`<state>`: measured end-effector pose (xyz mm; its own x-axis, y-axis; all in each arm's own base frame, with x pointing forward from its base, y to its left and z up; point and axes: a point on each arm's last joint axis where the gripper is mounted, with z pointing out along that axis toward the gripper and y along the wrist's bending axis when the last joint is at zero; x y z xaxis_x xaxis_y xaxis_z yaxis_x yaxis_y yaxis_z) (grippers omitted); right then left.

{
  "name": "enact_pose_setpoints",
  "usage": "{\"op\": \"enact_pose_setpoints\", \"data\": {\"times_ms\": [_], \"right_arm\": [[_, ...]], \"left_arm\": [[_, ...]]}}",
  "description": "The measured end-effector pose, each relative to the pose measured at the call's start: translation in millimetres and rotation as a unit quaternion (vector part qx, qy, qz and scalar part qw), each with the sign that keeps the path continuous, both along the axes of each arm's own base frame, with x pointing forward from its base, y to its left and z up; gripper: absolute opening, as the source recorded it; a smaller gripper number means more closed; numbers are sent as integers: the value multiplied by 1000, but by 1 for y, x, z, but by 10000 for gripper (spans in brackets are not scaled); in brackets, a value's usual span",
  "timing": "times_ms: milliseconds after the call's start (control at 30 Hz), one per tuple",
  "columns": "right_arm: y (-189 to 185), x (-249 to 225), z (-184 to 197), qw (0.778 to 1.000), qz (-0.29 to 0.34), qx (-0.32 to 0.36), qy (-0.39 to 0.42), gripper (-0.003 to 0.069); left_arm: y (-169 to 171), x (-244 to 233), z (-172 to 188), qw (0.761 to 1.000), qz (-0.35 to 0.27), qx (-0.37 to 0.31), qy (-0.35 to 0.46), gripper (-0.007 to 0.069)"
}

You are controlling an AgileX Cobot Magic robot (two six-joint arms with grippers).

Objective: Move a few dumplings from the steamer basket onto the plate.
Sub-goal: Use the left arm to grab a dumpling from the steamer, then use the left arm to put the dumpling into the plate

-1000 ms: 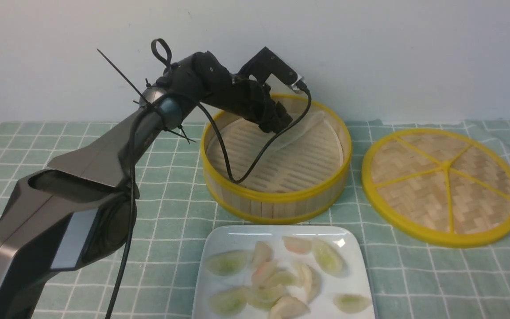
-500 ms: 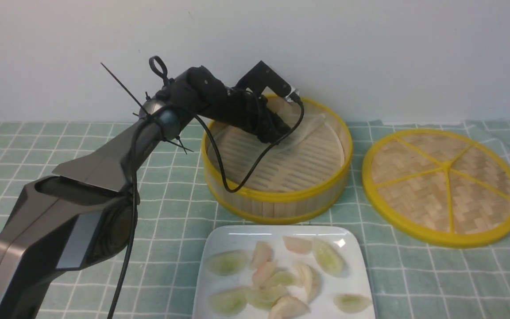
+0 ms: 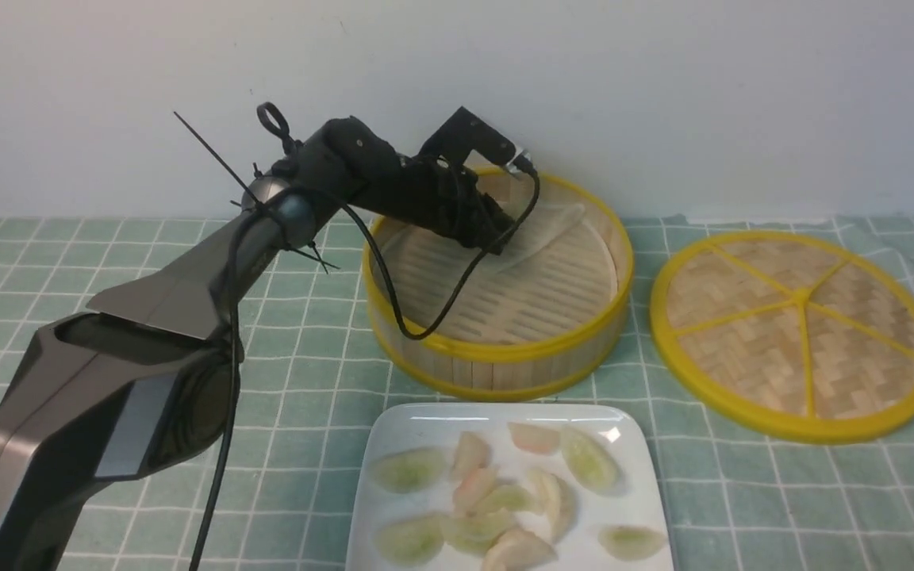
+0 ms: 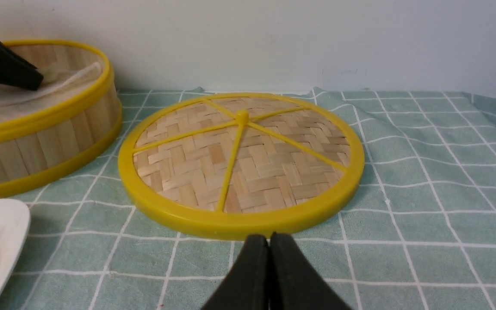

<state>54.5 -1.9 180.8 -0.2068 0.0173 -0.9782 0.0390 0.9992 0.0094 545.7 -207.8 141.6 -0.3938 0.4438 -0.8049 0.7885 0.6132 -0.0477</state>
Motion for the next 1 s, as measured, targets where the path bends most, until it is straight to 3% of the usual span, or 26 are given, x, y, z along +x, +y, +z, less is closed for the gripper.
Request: {"op": "enact_pose_setpoints", "data": {"times_ms": [267,400,500,667,800,1000], "right_arm": [[0,0,0,1000,0,0,0,-14],[0,0,0,1000,0,0,0,-14],[0,0,0,1000,0,0,0,-14],[0,0,0,1000,0,-1,0,-14],[0,0,0,1000,0,-1,0,-14],[0,0,0,1000,0,-1,0,-14]], "left_arm": [[54,-13,75,996,34,54,69,162],[63,-36,119,992,9,96,83,162],[65,-44,142,992,10,99,72,162],[70,-68,203,994,71,59,63,162],[76,-98,230,987,121,52,90,162],[63,-163,235,981,96,83,145,162]]}}
